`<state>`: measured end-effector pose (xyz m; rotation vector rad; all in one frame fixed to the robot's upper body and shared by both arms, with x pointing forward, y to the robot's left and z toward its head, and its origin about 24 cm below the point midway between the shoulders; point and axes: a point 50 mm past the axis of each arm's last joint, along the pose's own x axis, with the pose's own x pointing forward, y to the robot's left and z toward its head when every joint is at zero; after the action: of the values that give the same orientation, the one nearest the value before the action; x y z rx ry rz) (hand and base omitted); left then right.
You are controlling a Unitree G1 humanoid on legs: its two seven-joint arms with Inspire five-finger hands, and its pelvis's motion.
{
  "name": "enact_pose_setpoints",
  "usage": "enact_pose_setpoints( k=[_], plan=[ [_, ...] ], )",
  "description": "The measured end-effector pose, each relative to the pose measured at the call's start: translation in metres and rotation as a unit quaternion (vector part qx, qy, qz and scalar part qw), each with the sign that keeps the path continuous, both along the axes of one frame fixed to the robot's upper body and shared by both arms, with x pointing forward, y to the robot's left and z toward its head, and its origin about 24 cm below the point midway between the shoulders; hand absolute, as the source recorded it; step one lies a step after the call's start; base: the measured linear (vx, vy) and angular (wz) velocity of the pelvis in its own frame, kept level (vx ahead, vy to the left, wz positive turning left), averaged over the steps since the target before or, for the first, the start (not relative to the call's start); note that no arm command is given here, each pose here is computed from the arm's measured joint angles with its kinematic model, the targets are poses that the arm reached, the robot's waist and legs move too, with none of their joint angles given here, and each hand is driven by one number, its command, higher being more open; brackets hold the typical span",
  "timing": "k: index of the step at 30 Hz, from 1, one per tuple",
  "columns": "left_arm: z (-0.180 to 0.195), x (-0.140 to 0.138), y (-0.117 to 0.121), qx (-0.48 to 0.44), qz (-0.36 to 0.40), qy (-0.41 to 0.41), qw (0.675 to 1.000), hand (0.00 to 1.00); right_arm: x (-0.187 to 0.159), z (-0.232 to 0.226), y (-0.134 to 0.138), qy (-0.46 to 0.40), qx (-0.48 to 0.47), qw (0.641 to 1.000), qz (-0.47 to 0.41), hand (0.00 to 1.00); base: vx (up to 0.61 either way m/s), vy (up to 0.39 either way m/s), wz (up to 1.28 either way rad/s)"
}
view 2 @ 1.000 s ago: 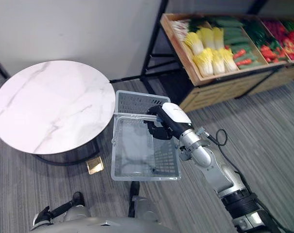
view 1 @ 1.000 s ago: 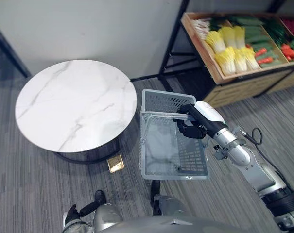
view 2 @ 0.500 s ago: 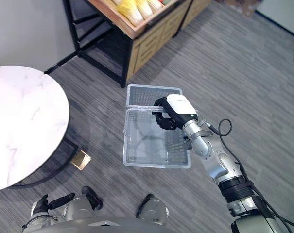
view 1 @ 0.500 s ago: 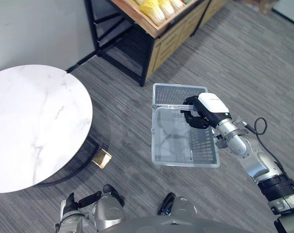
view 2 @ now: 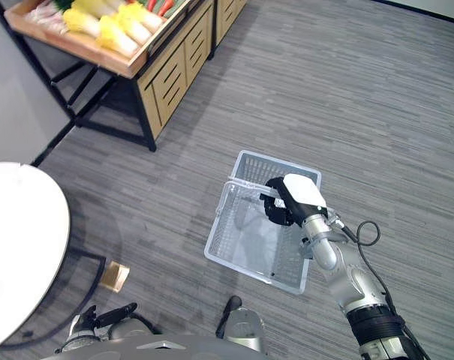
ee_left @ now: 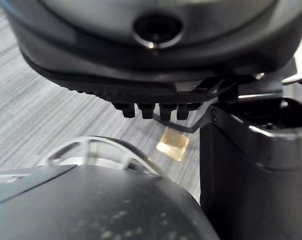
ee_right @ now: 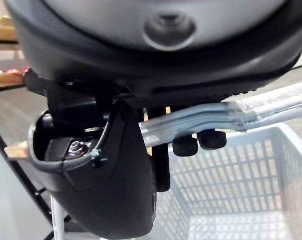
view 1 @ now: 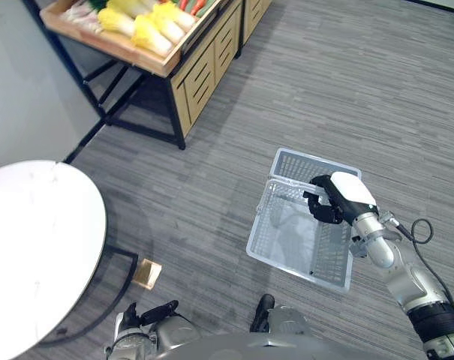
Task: Pick vegetable in the basket
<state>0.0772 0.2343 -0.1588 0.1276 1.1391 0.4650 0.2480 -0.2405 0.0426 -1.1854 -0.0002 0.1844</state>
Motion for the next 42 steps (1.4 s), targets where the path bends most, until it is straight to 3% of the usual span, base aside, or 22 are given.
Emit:
enact_pose_setpoints(
  k=[8,12,22,32,42],
  plan=[
    [-0.003,0.004,-0.021,-0.035,0.013,-0.022,0.999,1.0,0.002,-0.005,0.007,0.004,0.011,1.0,0.003,0.0,0.02,0.031,-1.11],
    [-0.003,0.001,-0.017,-0.032,0.013,-0.018,0.999,1.0,-0.001,-0.01,0.005,0.015,0.006,1.0,0.002,0.0,0.2,0.212,-0.74],
    [-0.001,0.007,-0.016,-0.024,-0.017,-0.018,0.999,1.0,-0.005,-0.015,0.005,0.021,-0.003,1.0,0.0,0.0,0.11,0.103,-0.09],
    [0.004,0.005,0.007,0.01,-0.035,-0.011,0.999,1.0,-0.006,-0.023,0.015,0.016,0.009,1.0,-0.024,0.0,0.16,0.125,0.11],
    [0.0,-0.004,-0.004,-0.007,-0.021,0.002,1.0,1.0,-0.007,-0.02,0.005,0.003,0.015,0.999,-0.051,0.0,0.51,-0.118,0.54]
  ],
)
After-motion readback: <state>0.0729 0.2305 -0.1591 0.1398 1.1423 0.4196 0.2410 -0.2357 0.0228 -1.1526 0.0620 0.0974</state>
